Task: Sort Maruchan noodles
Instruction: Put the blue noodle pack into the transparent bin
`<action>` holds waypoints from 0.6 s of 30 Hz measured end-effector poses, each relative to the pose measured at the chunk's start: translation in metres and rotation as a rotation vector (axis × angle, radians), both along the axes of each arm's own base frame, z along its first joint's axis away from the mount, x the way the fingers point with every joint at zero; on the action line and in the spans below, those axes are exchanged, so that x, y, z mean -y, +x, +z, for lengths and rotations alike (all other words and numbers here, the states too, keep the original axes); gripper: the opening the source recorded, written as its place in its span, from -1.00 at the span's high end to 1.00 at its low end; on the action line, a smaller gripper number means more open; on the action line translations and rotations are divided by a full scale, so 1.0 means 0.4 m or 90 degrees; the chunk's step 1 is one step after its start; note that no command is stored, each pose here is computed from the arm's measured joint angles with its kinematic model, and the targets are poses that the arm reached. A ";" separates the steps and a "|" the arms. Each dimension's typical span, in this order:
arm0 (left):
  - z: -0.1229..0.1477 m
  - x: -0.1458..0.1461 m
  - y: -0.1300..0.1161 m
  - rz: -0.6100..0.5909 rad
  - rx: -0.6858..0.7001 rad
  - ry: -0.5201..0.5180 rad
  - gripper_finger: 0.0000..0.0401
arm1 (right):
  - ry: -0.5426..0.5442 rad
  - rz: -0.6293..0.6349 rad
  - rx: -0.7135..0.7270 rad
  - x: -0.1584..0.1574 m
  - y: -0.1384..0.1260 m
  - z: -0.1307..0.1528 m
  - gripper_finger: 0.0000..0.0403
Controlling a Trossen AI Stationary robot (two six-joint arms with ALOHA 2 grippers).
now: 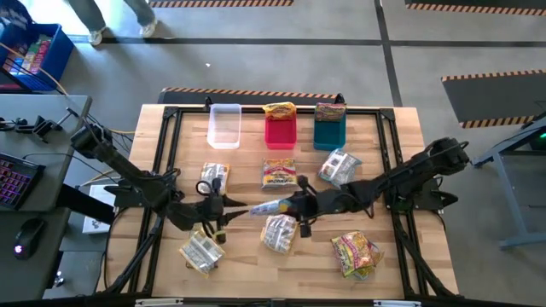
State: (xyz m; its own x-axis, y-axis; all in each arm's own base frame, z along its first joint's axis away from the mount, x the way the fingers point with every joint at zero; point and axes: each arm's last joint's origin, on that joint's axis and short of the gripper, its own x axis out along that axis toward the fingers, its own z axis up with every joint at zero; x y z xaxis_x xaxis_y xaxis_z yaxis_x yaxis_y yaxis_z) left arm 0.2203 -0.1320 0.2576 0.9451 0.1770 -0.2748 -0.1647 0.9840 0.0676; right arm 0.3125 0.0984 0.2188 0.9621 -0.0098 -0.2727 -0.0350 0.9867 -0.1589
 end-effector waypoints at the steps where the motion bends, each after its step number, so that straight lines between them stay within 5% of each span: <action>1: 0.005 -0.003 0.003 0.001 -0.012 0.005 0.56 | 0.010 -0.007 0.025 0.006 -0.010 -0.014 0.57; 6: 0.032 -0.038 0.035 0.015 -0.056 0.016 0.35 | 0.058 -0.031 0.124 0.045 -0.051 -0.055 0.57; 18: 0.071 -0.137 0.084 -0.051 -0.134 0.001 -0.01 | 0.057 -0.047 0.115 0.076 -0.063 -0.081 0.54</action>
